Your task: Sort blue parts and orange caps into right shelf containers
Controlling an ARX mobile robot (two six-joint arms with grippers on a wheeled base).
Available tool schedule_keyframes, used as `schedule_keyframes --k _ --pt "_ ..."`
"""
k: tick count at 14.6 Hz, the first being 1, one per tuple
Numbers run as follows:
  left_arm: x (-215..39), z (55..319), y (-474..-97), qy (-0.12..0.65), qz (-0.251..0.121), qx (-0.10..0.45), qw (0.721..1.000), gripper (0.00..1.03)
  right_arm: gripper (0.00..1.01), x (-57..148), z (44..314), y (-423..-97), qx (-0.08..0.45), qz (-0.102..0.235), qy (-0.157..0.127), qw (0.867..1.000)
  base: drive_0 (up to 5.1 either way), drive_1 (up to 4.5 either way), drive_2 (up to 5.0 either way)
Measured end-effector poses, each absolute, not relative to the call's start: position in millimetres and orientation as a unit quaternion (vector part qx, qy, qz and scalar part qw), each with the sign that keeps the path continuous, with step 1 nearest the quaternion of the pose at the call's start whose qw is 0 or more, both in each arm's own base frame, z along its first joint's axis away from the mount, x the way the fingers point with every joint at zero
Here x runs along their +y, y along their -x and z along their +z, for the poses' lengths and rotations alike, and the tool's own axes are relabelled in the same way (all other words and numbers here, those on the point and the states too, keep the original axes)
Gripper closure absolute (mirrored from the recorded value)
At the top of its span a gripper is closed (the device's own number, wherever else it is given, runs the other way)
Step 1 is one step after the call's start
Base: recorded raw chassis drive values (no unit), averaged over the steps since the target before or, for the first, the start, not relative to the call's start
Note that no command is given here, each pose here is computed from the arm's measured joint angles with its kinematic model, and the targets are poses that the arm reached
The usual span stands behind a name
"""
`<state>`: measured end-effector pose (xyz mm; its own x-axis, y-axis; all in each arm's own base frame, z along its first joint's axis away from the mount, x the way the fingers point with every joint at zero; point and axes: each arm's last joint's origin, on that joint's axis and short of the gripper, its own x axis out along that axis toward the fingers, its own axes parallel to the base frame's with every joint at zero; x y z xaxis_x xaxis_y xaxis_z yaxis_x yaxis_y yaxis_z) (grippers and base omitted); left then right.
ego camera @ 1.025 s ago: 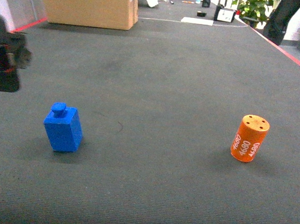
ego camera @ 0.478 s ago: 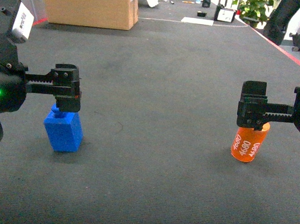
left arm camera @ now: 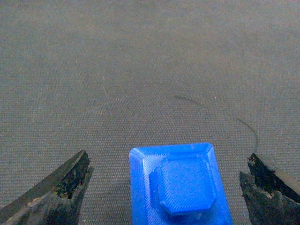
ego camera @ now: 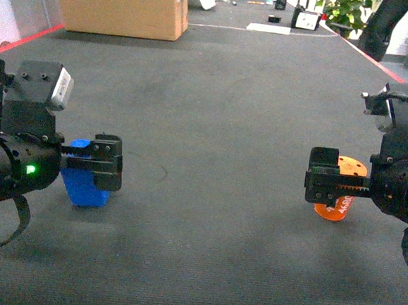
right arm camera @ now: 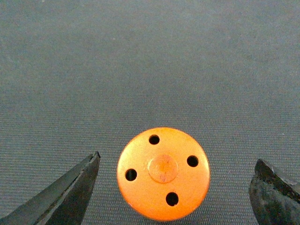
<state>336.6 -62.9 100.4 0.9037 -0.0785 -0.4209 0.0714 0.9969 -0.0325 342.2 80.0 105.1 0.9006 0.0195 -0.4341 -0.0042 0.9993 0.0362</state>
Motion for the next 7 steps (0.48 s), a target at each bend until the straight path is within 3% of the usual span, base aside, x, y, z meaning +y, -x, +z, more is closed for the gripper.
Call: schedule_keyframes --k 2,7 --pt "-64 91 -341 0.011 -0.037 0.229 0.973 0.05 0.03 80 91 -344 0.237 0.003 -0.017 0.971 0.0 0.00 0.0" --pt "-64 81 -346 0.017 -0.030 0.243 0.969 0.05 0.03 82 86 -352 0.231 -0.014 -0.018 0.973 0.0 0.00 0.0"
